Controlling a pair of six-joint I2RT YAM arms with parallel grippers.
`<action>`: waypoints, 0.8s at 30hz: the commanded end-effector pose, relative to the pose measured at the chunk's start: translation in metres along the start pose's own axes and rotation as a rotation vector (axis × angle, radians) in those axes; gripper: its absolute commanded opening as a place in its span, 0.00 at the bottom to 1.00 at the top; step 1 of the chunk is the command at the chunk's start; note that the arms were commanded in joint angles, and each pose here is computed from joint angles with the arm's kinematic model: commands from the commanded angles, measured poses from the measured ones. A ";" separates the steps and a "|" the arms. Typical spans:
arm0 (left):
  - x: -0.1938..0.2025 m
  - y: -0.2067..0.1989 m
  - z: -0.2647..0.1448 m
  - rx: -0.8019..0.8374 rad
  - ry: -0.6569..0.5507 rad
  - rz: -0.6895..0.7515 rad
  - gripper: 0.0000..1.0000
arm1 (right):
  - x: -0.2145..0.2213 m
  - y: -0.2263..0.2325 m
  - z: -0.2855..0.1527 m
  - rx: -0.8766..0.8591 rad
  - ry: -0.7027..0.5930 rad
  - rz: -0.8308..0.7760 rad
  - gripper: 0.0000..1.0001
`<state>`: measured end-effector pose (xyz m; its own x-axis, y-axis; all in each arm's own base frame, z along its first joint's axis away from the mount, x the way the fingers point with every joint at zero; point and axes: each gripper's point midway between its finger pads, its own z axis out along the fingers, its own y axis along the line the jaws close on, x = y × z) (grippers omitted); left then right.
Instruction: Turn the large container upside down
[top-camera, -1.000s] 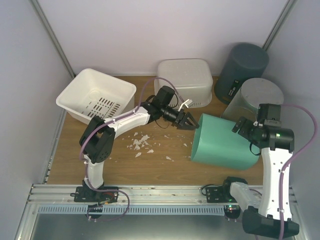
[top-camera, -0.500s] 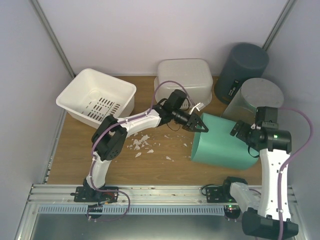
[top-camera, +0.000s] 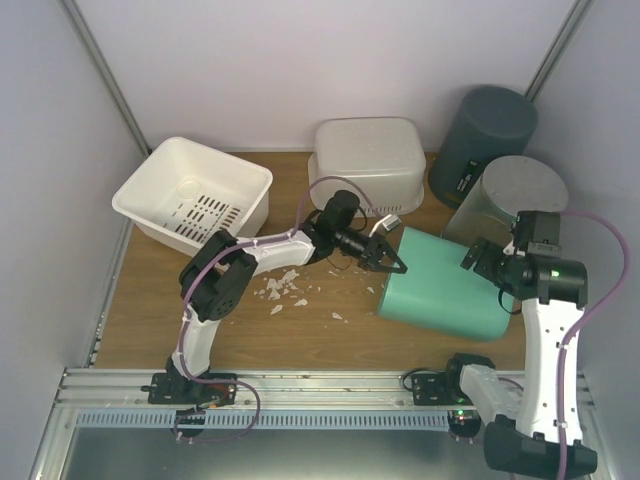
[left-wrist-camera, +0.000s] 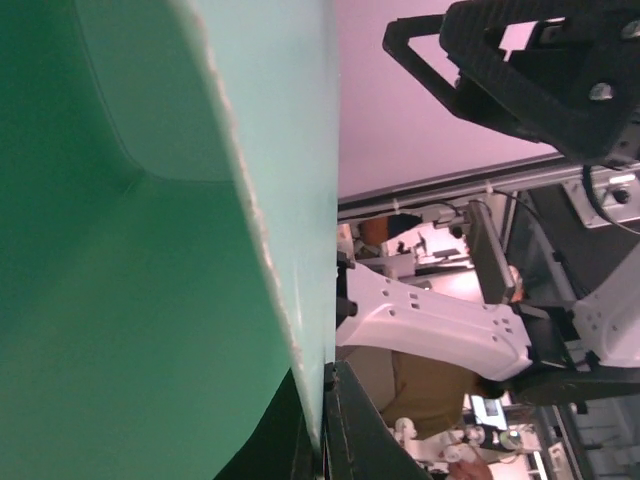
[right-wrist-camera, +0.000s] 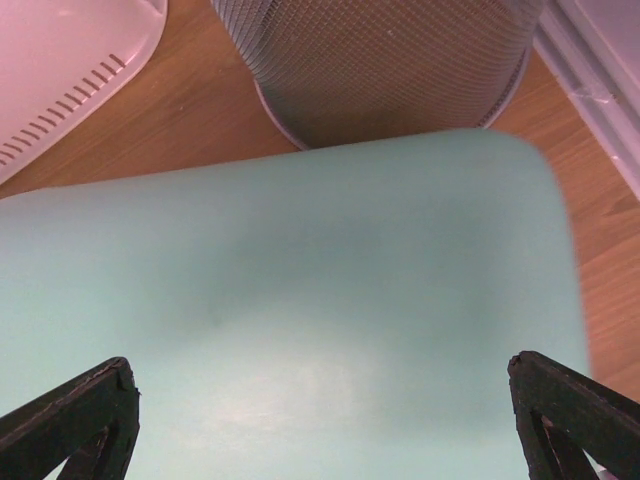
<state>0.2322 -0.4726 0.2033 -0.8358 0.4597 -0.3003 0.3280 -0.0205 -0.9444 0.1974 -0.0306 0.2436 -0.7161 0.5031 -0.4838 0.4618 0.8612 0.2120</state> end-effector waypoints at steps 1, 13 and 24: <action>-0.010 -0.008 -0.034 0.052 -0.052 0.038 0.00 | -0.009 -0.009 -0.002 0.055 -0.021 -0.035 1.00; -0.007 -0.007 -0.069 0.101 -0.056 0.046 0.00 | -0.011 -0.008 0.024 0.065 0.058 -0.107 1.00; -0.006 -0.012 -0.070 0.115 -0.044 0.048 0.00 | -0.020 0.030 0.058 -0.140 0.076 -0.110 1.00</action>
<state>0.2701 -0.4155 0.2126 -0.8703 0.4095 -0.2737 0.2603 -0.0892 -0.9614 0.2351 -0.0265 0.2048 -0.8112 0.4219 -0.4049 0.3676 0.9064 0.2081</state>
